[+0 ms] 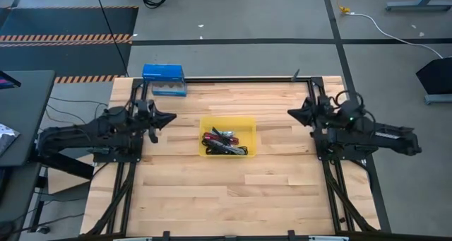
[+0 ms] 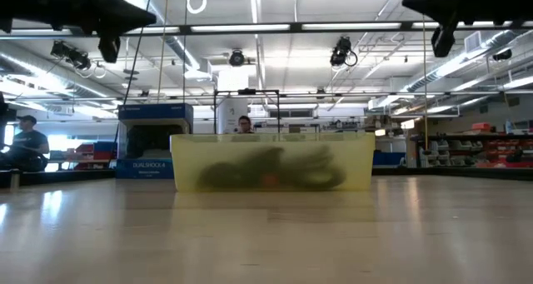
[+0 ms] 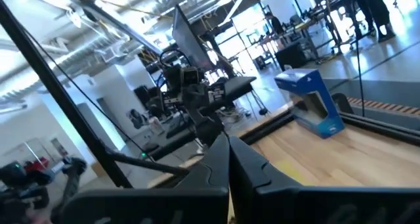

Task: Pick and place USB-C Cables
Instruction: Return to Home Position

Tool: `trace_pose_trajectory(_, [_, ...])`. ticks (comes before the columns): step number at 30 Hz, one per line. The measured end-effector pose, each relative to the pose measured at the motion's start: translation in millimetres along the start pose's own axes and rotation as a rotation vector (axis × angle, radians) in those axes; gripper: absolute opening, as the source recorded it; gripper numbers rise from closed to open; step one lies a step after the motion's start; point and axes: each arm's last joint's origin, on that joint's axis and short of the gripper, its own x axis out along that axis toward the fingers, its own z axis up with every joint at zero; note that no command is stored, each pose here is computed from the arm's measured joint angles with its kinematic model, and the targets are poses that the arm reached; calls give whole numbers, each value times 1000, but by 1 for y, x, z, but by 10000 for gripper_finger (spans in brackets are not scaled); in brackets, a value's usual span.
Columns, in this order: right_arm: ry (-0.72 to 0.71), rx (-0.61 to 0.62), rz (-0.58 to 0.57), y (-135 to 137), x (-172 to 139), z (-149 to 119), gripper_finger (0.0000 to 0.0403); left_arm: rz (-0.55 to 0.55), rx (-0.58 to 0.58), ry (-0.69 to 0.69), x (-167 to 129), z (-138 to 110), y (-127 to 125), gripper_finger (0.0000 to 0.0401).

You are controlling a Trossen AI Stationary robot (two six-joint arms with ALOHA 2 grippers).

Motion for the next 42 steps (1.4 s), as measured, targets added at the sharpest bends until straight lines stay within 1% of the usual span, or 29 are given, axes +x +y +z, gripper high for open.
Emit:
trace_pose_trajectory(3, [6, -41, -7, -7, 0, -13, 0, -2, 12, -11, 3, -16, 6, 0])
trace_pose_trajectory(8, [-13, -61, -1, -19, 1, -33, 0, -23, -26, -63, 6, -51, 19, 0])
trace_pose_trajectory(9, [-12, -61, -2, -21, 1, -37, 0, -28, -20, -78, 6, -57, 22, 0])
trace_pose_trajectory(11, [-25, -59, 5, -25, 1, -44, 0, -39, 32, -116, 4, -67, 26, 0])
trace_pose_trajectory(13, [-41, -52, 13, -29, 1, -51, 0, -31, 116, -105, 4, -68, 26, 0])
trace_pose_trajectory(15, [-41, -40, 14, -33, 0, -59, 0, -13, 160, -74, 5, -72, 28, 0])
trace_pose_trajectory(18, [35, -41, -25, -37, 0, -66, 0, 2, 181, -11, 5, -78, 30, 0])
trace_pose_trajectory(21, [100, -37, -46, -40, 0, -72, 0, 0, 213, 11, 5, -80, 30, 0])
trace_pose_trajectory(23, [121, -28, -27, -40, 0, -73, 0, 2, 230, 15, 5, -80, 30, 0])
trace_pose_trajectory(26, [124, -3, -15, -39, 0, -73, 1, 6, 295, 50, 5, -84, 31, 2])
trace_pose_trajectory(28, [135, -16, 5, -39, 0, -74, 3, -34, 341, 71, 5, -85, 31, 9])
trace_pose_trajectory(30, [148, -70, 37, -38, 0, -74, 4, -84, 380, 78, 4, -86, 29, 15])
trace_pose_trajectory(32, [154, -101, 58, -37, 0, -74, 4, -102, 388, 82, 4, -86, 29, 19])
trace_pose_trajectory(36, [159, -99, 62, -37, 0, -74, 5, -95, 389, 81, 4, -86, 29, 22])
trace_pose_trajectory(42, [158, -136, 65, -37, 0, -74, 6, -94, 389, 80, 4, -86, 29, 24])
